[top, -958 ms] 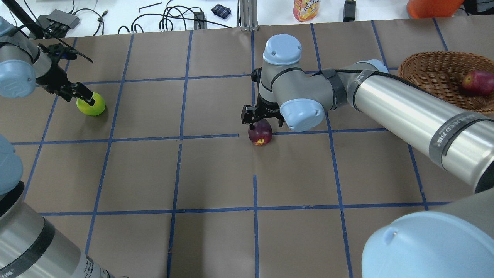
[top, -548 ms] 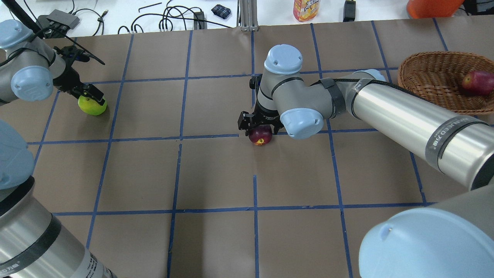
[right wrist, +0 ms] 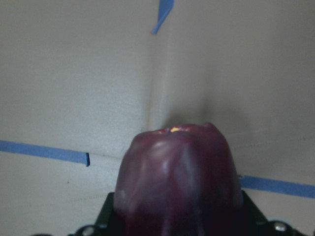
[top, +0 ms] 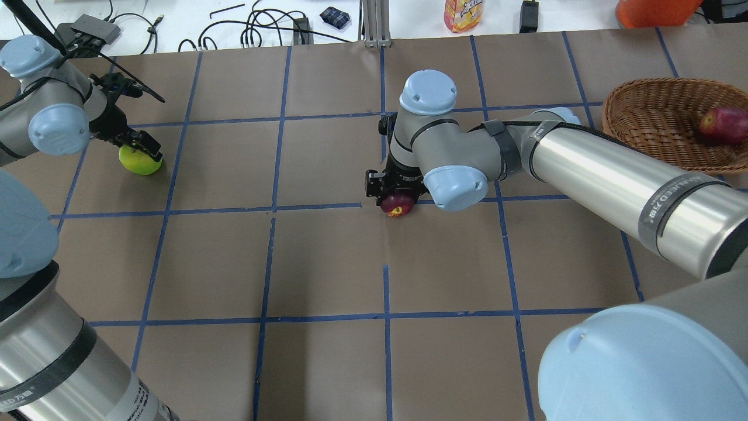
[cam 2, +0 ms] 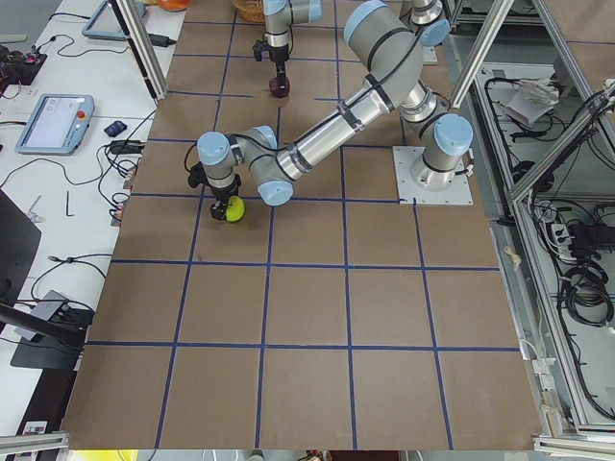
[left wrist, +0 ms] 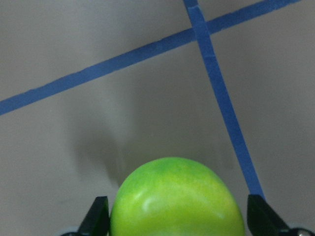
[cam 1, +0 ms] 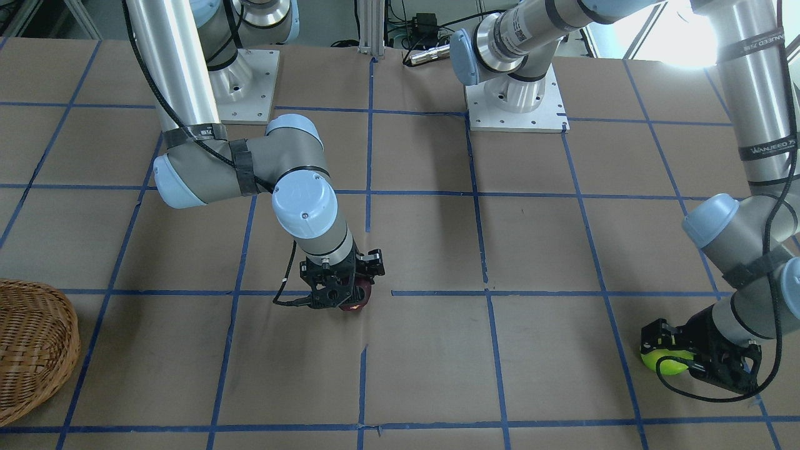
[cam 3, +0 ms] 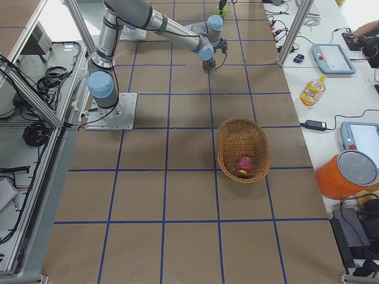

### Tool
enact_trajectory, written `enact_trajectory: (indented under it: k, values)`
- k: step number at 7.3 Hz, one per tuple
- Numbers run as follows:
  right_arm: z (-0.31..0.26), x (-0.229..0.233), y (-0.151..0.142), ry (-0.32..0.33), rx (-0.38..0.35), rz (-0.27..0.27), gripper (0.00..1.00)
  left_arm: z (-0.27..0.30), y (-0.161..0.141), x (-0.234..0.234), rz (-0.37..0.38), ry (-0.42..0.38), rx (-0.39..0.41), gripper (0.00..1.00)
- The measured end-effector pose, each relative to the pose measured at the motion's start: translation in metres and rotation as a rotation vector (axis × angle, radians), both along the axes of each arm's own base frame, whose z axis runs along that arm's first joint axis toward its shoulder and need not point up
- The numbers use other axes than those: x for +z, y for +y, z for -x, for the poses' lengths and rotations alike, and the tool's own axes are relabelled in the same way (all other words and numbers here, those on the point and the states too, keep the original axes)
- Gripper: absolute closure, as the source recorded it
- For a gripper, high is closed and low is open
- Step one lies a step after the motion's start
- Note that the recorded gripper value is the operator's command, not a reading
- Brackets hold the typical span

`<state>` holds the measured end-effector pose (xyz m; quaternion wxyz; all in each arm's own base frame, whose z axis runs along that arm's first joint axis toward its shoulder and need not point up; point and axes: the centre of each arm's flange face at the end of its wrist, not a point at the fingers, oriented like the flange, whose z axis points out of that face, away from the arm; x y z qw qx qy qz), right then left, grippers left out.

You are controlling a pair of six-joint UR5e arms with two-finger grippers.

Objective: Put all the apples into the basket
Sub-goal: 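Drop the purple apple in the basket with the right while the left centers green apple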

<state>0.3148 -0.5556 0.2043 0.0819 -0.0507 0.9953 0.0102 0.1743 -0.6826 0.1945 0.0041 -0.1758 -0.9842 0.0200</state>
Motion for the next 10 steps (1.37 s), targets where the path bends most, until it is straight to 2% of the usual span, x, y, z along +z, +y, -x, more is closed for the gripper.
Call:
enact_trajectory:
  k: [2,3,4,5,6,7,8,9,10]
  values:
    - [0.046,0.047,-0.022,-0.013,-0.073,0.052,0.76,0.01,0.001,0.015,-0.02,-0.054,-0.014,1.0]
    - [0.099,0.068,-0.042,-0.013,-0.141,0.055,0.78,0.037,0.001,0.037,-0.03,-0.059,-0.026,1.0]
    - [0.165,0.084,-0.061,-0.005,-0.199,0.047,0.78,0.09,0.003,0.064,-0.033,-0.05,-0.014,1.0]
    - [0.238,0.101,-0.074,0.001,-0.223,0.047,0.78,0.158,0.01,0.088,-0.025,-0.019,0.017,1.0]
    - [0.312,0.116,-0.08,0.004,-0.188,0.063,0.78,0.228,0.023,0.103,-0.026,0.018,0.08,1.0]
    - [0.385,0.126,-0.08,0.012,-0.105,0.1,0.78,0.299,0.042,0.11,-0.036,0.038,0.166,1.0]
    - [0.442,0.131,-0.082,0.044,-0.017,0.148,0.78,0.363,0.065,0.11,-0.049,0.041,0.24,1.0]
    - [0.494,0.123,-0.089,0.089,0.049,0.172,0.75,0.418,0.087,0.101,-0.067,0.036,0.331,1.0]
    - [0.543,0.1,-0.098,0.116,0.088,0.168,0.37,0.458,0.104,0.09,-0.082,0.031,0.445,1.0]
